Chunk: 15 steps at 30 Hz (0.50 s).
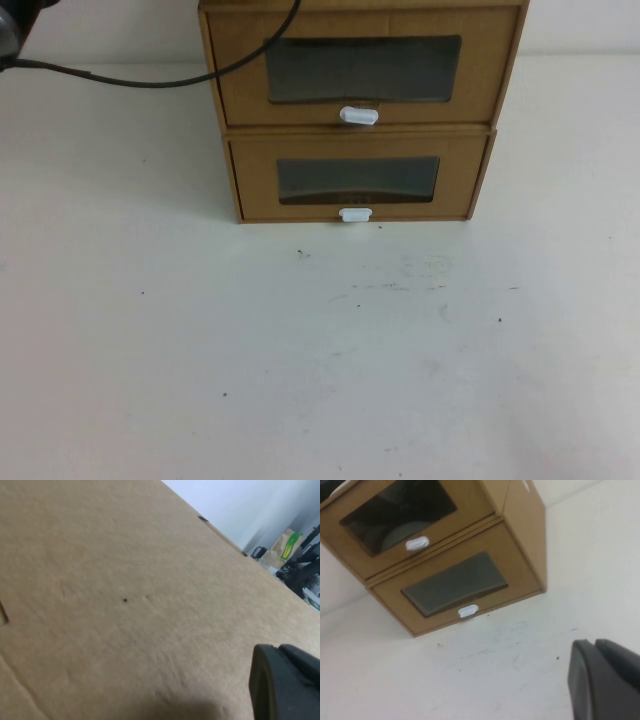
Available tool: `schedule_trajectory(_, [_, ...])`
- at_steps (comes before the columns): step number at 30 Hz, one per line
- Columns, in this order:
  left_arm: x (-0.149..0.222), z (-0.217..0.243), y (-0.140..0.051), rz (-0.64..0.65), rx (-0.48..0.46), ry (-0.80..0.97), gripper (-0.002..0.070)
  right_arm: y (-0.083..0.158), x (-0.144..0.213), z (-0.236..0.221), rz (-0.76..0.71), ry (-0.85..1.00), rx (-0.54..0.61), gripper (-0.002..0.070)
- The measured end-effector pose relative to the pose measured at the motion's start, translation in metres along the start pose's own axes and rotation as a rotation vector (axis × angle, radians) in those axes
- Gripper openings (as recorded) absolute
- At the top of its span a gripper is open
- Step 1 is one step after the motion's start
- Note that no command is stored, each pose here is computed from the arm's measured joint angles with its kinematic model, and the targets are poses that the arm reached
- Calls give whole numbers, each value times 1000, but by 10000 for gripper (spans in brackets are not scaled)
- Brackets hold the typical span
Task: Open the shoe box
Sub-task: 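Pull the top drawer of the cardboard box fully open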
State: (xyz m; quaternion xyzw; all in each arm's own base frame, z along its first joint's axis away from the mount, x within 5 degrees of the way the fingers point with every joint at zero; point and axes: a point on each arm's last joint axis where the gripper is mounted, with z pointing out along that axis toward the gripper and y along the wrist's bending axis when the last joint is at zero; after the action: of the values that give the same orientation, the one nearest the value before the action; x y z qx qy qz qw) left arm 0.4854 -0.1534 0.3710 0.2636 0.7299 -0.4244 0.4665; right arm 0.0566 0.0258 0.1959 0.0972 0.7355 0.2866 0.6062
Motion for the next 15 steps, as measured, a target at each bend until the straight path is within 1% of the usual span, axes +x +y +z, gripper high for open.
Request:
schedule_trajectory(4, [0, -1, 1, -6, 4, 0, -5, 17, -16, 2, -134, 53, -62, -18])
schedule_trajectory(8, [0, -1, 1, -6, 4, 0, -6, 41, -50, 10, -352, 72, -105, -18])
schedule_trajectory(12, [0, -1, 1, -8, 4, 0, -6, 56, -88, 35, -577, 110, -96, -18])
schedule_trajectory(15, [0, -1, 1, -8, 4, 0, -6, 64, -114, 61, -706, 149, -94, -18])
